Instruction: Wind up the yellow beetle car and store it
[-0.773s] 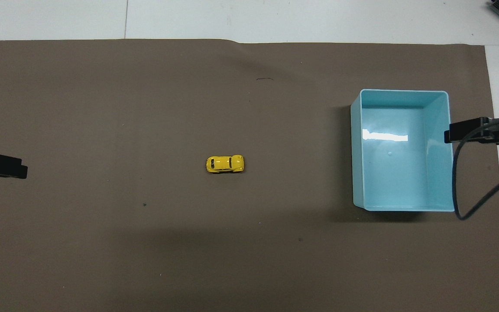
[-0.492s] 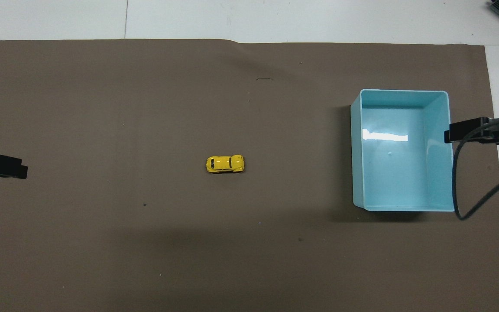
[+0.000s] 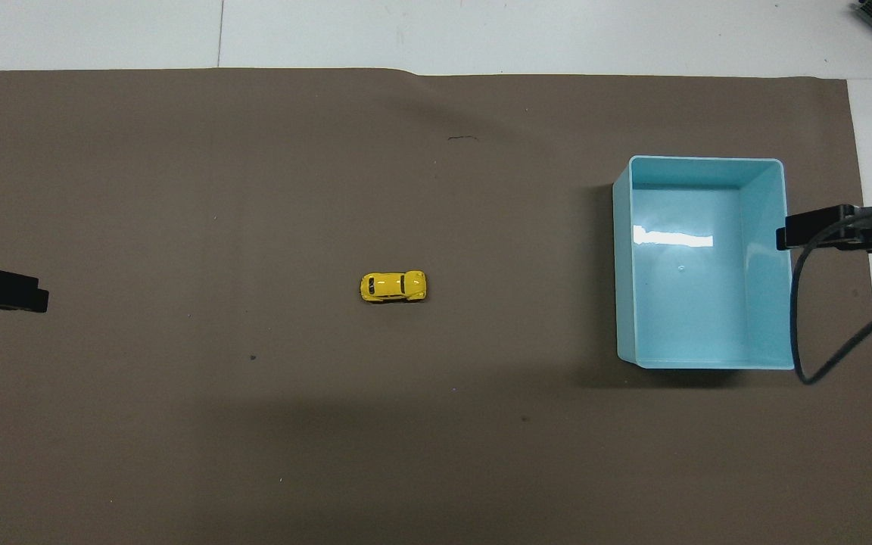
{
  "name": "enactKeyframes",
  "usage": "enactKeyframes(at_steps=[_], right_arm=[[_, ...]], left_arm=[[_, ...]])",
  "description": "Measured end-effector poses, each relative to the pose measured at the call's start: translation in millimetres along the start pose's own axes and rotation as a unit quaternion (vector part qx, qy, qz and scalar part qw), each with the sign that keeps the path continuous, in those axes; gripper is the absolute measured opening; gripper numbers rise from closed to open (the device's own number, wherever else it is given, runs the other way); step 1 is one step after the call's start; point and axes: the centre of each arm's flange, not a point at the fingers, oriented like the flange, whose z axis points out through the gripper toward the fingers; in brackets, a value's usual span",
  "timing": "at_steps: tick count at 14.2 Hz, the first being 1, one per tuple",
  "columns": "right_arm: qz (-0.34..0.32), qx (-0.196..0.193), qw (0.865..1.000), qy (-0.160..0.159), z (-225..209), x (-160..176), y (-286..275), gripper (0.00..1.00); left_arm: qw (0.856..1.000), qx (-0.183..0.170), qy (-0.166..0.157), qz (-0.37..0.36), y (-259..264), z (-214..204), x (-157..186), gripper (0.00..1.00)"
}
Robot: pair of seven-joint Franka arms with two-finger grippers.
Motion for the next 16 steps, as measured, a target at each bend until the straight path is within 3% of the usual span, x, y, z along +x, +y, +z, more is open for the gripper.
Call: enactKeyframes(at_steps=[16], right_arm=[[0.000, 0.000, 1.000, 0.000, 0.0, 0.0, 0.2, 1.00]], left_arm=[[1.000, 0.000, -0.001, 0.008, 8.1, 7.4, 5.5, 1.00]])
